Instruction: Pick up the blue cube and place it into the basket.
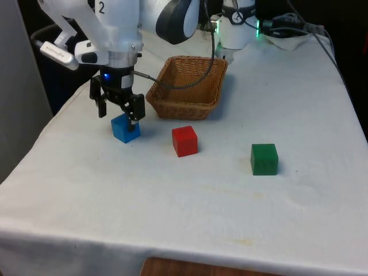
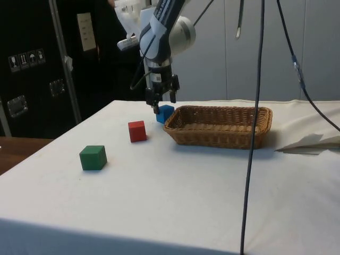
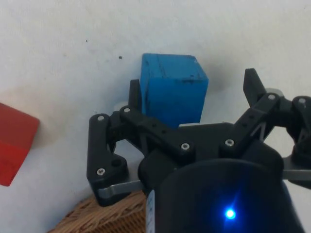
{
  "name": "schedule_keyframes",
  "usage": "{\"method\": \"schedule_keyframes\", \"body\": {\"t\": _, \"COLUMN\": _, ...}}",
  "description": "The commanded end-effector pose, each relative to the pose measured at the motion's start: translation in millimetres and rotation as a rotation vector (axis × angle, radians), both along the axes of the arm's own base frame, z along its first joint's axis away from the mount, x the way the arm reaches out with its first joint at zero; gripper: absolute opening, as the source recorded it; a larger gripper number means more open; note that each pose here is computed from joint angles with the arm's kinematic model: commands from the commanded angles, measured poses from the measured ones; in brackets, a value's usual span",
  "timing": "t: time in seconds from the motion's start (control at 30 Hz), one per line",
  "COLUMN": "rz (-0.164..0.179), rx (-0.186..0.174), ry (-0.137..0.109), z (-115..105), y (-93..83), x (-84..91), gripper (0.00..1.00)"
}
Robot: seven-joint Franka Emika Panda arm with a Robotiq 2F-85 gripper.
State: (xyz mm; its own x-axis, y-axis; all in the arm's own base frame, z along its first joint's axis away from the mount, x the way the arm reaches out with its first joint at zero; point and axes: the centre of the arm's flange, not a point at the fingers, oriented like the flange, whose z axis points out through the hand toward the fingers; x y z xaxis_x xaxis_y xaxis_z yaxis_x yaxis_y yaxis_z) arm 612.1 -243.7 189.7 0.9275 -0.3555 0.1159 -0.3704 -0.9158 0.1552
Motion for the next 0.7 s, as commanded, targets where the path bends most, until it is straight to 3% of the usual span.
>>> {"method": "schedule_keyframes", "body": {"t": 0.0, "rz": -0.004, "rx": -0.001, "ry": -0.008, "z": -2, "y": 0.2, "x": 0.5, "gripper": 1.0}}
{"method": "schedule_keyframes", "body": {"t": 0.3, "rz": -0.02, "rx": 0.001, "ry": -0.002, "z": -2, "y": 7.4, "x": 1.6, "gripper": 1.0}}
{"method": "schedule_keyframes", "body": {"t": 0.67, "rz": -0.066, "rx": -0.008, "ry": -0.003, "z": -9, "y": 15.4, "x": -1.3, "gripper": 1.0}}
